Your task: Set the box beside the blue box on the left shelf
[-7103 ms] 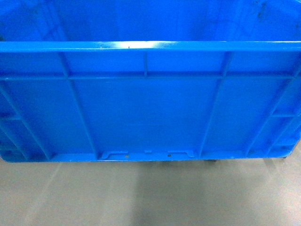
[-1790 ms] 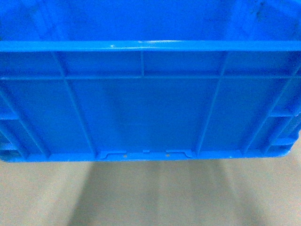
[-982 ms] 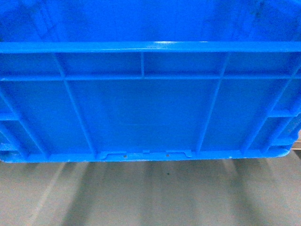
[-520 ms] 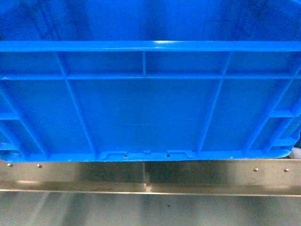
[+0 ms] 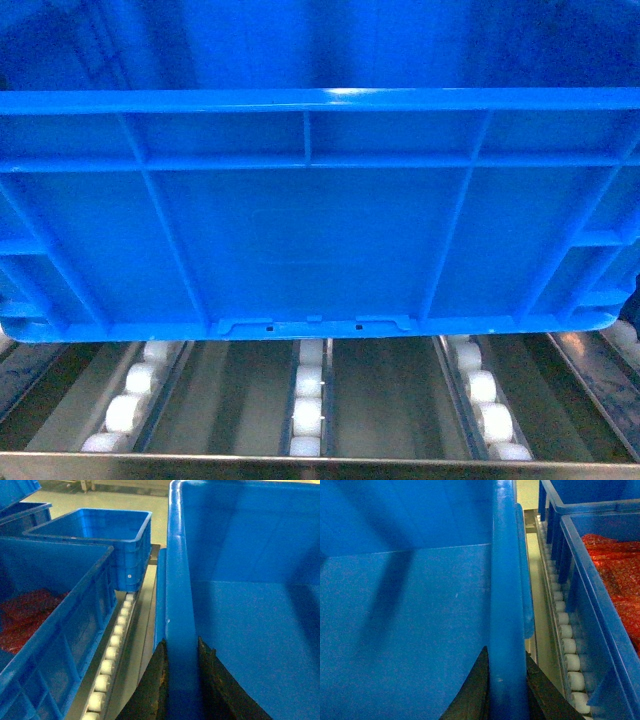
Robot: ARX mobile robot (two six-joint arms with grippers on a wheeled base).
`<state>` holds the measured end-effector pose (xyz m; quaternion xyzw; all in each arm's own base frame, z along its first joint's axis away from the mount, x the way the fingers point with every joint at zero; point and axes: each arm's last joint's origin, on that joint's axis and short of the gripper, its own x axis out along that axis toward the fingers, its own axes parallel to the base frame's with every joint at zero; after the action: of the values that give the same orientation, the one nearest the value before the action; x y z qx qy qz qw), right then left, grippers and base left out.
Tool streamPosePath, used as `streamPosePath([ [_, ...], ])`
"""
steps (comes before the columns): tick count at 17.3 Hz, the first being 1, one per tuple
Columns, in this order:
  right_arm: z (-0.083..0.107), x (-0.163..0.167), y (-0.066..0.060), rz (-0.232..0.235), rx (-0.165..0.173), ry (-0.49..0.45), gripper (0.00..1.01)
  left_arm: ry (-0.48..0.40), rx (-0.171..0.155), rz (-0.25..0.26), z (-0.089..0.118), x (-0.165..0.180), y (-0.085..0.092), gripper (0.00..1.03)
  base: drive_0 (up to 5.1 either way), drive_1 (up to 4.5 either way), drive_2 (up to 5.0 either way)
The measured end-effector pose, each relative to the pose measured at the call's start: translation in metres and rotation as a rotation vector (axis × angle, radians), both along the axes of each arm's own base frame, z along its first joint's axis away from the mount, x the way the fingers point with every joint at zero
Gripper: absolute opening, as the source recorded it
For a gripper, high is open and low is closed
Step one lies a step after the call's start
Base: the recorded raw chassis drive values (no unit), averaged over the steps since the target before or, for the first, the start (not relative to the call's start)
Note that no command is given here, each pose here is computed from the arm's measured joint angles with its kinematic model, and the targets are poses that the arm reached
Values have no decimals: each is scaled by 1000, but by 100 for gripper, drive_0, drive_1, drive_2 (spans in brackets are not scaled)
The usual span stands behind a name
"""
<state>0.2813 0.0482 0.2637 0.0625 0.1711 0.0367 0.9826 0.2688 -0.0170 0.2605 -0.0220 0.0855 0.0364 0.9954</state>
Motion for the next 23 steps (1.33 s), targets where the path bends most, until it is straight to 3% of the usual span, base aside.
streamPosePath([
  [23, 0, 0, 0, 0, 1, 2, 9, 0, 0, 0, 0, 0, 0, 11, 0, 0, 0],
])
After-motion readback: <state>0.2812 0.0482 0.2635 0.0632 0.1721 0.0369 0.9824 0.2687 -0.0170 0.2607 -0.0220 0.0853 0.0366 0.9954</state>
